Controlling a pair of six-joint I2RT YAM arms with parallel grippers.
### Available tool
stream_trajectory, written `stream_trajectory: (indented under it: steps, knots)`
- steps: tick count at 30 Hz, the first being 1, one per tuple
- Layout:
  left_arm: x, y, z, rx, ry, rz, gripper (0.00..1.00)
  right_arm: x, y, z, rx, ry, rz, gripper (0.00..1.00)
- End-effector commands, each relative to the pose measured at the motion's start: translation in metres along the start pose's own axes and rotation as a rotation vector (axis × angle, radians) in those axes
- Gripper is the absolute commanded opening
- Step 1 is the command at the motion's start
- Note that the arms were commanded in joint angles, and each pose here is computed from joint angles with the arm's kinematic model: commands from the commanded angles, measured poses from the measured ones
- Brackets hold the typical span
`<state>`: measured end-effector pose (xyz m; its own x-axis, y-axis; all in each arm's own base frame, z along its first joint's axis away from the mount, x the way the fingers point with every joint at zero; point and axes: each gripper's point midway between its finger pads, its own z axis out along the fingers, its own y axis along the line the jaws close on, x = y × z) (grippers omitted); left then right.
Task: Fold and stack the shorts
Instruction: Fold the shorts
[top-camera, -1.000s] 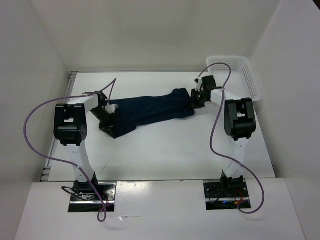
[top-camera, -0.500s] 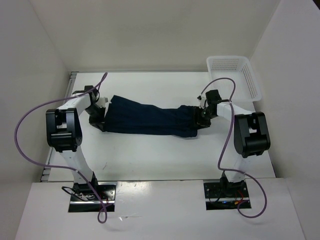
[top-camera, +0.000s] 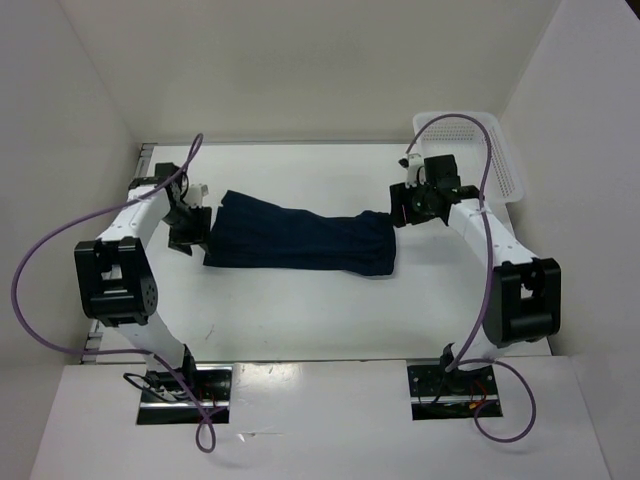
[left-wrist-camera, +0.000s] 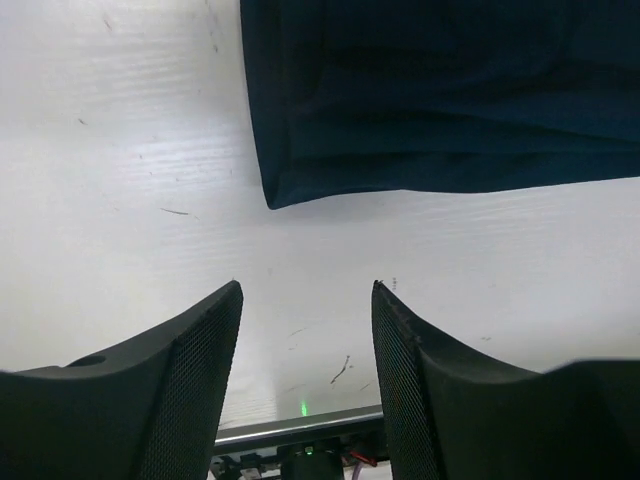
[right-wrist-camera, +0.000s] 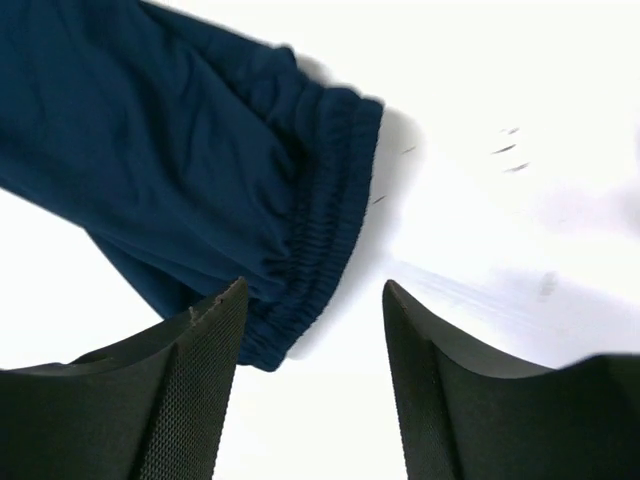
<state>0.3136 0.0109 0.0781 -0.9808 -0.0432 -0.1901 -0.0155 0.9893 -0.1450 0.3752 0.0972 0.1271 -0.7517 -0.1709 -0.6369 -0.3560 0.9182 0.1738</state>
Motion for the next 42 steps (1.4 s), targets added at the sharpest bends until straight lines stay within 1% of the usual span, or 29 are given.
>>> stream_trajectory:
  steps: [1,2,3,4,5,6,7,8,9,11,12,15,16,18,19,22,25,27,31,32,34,35,36,37,38,39,41,42]
  knots:
    - [-0.028,-0.016,-0.046,0.06,-0.138,0.026,0.62,-0.03,-0.002,-0.018,0.091,-0.114,-0.117,0.6]
    - [-0.033,-0.025,-0.05,0.065,-0.152,0.053,0.62,-0.033,-0.003,-0.018,0.103,-0.125,-0.092,0.59]
    - [-0.035,-0.043,-0.05,0.07,-0.155,0.111,0.62,-0.023,-0.005,-0.004,0.098,-0.082,-0.054,0.59]
    - [-0.036,-0.053,-0.051,0.069,-0.159,0.143,0.62,-0.017,-0.006,0.001,0.072,-0.055,0.018,0.59]
    - [-0.038,-0.065,-0.053,0.079,-0.165,0.179,0.62,-0.019,-0.005,0.006,0.045,-0.052,0.051,0.59]
    - [-0.036,-0.089,-0.047,0.099,-0.157,0.244,0.63,-0.014,-0.007,0.016,0.022,-0.022,0.09,0.59]
    - [-0.037,-0.102,-0.043,0.11,-0.161,0.282,0.63,-0.015,-0.001,0.02,-0.008,-0.017,0.127,0.59]
    - [-0.043,-0.116,-0.041,0.114,-0.172,0.322,0.65,-0.025,-0.002,0.022,-0.008,-0.04,0.139,0.59]
    - [-0.039,-0.142,-0.038,0.126,-0.169,0.395,0.65,-0.025,-0.001,0.029,-0.019,-0.025,0.157,0.59]
    - [-0.048,-0.169,-0.04,0.131,-0.221,0.466,0.66,-0.046,-0.003,0.033,-0.021,-0.06,0.181,0.59]
    - [-0.05,-0.195,-0.035,0.157,-0.245,0.526,0.68,-0.048,-0.008,0.042,-0.001,-0.059,0.196,0.59]
    - [-0.057,-0.228,-0.021,0.164,-0.263,0.595,0.69,-0.06,-0.012,0.051,0.006,-0.072,0.227,0.59]
    - [-0.052,-0.24,-0.013,0.174,-0.251,0.624,0.69,-0.058,-0.015,0.058,0.016,-0.061,0.246,0.59]
    - [-0.048,-0.253,0.004,0.183,-0.237,0.653,0.7,-0.056,-0.015,0.063,0.015,-0.055,0.273,0.63]
    - [-0.039,-0.264,0.014,0.19,-0.215,0.681,0.71,-0.052,-0.016,0.068,0.016,-0.04,0.278,0.64]
    - [-0.029,-0.283,0.024,0.181,-0.231,0.738,0.72,-0.045,-0.016,0.076,0.009,-0.016,0.304,0.66]
    - [-0.027,-0.291,0.045,0.152,-0.235,0.761,0.72,-0.031,-0.016,0.091,0.0,0.029,0.339,0.67]
    - [-0.039,-0.298,0.041,0.15,-0.271,0.76,0.72,-0.031,-0.017,0.095,0.001,0.035,0.34,0.68]
    - [-0.034,-0.308,0.047,0.158,-0.267,0.781,0.72,-0.027,-0.021,0.101,0.013,0.048,0.344,0.68]
    - [-0.036,-0.309,0.047,0.161,-0.276,0.781,0.72,-0.024,-0.017,0.104,-0.009,0.06,0.357,0.64]
    - [-0.034,-0.305,0.058,0.145,-0.26,0.78,0.72,-0.025,-0.013,0.104,-0.034,0.062,0.358,0.61]
    - [-0.036,-0.307,0.057,0.148,-0.272,0.779,0.72,-0.025,-0.011,0.104,-0.043,0.063,0.358,0.58]
    - [-0.035,-0.306,0.062,0.145,-0.261,0.78,0.7,-0.025,-0.009,0.103,-0.053,0.064,0.369,0.52]
    - [-0.033,-0.306,0.067,0.15,-0.247,0.781,0.62,-0.02,-0.009,0.104,-0.052,0.074,0.372,0.5]
    - [-0.034,-0.308,0.067,0.153,-0.255,0.781,0.58,-0.024,-0.006,0.101,-0.064,0.065,0.369,0.48]
    - [-0.03,-0.31,0.072,0.176,-0.235,0.785,0.56,-0.02,-0.004,0.101,-0.074,0.075,0.372,0.46]
    - [-0.019,-0.31,0.08,0.178,-0.199,0.796,0.55,-0.016,-0.004,0.102,-0.073,0.084,0.384,0.43]
    - [-0.014,-0.309,0.086,0.187,-0.176,0.797,0.52,-0.019,-0.003,0.099,-0.074,0.075,0.382,0.41]
